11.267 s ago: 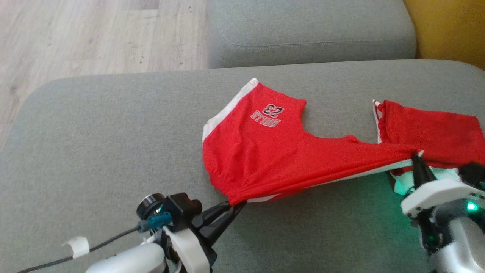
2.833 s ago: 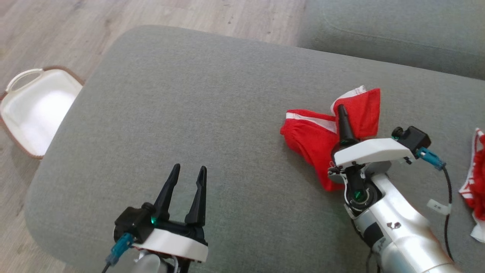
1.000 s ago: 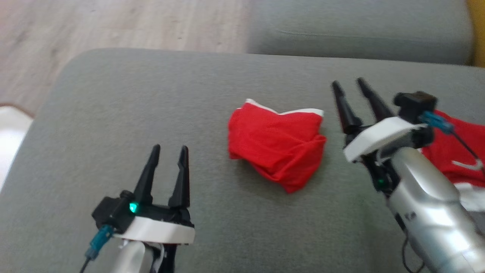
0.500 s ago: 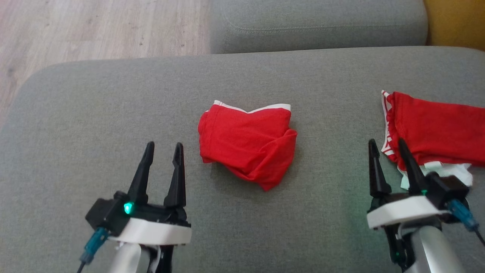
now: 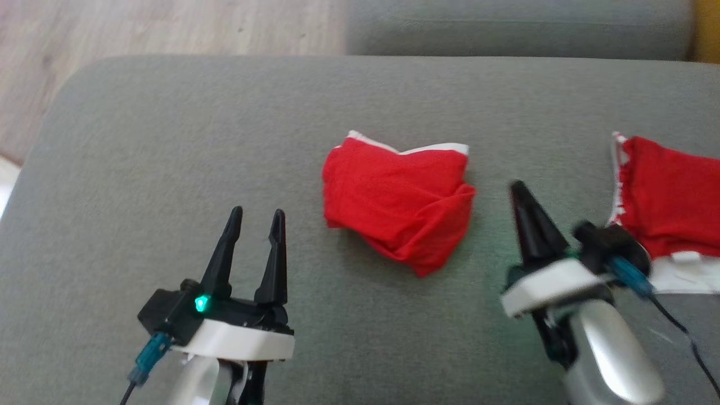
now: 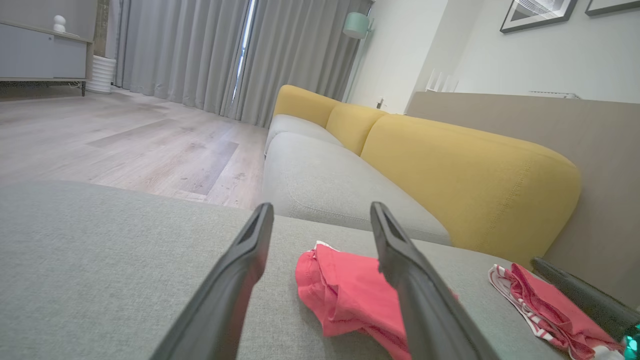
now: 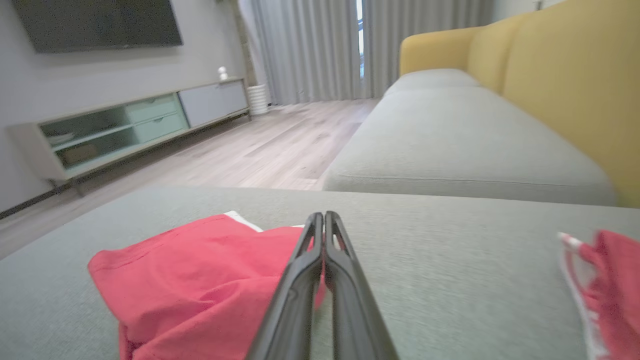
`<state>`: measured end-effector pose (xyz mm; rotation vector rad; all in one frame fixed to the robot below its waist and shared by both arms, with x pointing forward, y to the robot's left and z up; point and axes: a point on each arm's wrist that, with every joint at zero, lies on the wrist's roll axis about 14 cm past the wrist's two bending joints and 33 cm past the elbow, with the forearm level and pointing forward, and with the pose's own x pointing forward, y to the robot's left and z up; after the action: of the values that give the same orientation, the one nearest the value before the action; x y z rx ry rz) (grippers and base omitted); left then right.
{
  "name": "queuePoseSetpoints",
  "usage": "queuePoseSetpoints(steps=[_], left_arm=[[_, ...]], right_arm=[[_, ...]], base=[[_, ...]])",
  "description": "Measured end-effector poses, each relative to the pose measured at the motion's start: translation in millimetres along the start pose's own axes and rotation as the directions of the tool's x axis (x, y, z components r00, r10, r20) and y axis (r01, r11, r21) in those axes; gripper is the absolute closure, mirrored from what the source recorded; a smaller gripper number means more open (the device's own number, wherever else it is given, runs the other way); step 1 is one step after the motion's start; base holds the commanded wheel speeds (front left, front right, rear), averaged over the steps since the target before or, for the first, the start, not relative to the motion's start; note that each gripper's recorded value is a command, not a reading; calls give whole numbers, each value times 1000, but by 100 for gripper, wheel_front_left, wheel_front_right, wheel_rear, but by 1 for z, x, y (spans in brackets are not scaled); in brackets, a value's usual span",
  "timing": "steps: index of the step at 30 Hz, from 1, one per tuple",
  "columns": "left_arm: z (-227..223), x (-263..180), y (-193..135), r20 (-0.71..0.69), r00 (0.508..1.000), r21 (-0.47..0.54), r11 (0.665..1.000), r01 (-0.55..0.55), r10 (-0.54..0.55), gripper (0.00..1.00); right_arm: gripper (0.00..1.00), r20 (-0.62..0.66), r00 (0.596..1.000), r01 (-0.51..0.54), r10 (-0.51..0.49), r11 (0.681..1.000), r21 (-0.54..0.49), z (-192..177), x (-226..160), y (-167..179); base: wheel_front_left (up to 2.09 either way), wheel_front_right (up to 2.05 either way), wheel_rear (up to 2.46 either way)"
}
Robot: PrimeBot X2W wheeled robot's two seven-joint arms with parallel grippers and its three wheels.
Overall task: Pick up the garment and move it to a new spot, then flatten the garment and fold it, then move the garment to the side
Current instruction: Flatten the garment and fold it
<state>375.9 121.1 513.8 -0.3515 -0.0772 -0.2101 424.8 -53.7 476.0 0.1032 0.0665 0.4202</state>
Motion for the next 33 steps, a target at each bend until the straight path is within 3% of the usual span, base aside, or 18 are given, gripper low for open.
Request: queuePoseSetpoints(steps=[6,10,23,27,33], left_arm=[[-2,-7,16,-8,998,0,998,-55,55,0],[-3,-10,22,-13,997,4,997,-76,76,0],[1,-3,4,2,1000,-3,1000,-15,15,0],[2,-2,1,4,1000,-5,1000,-5,5,0],[1,-7,11,-1,999,-9,999,-40,40,0]], right_arm=[[100,-151,979,-146,140,989,-32,-34,30,39],[100,-259,950,-188,172,981,-38,-61,29,49],[100,-391,903,-179,175,983,27,-100,-16,53],[100,-347,927,-148,146,989,21,-88,-9,43],[100,-192,975,-124,116,992,-29,-35,41,27]], base=[[0,0,0],[0,0,0],[0,0,0],[0,0,0],[0,0,0]])
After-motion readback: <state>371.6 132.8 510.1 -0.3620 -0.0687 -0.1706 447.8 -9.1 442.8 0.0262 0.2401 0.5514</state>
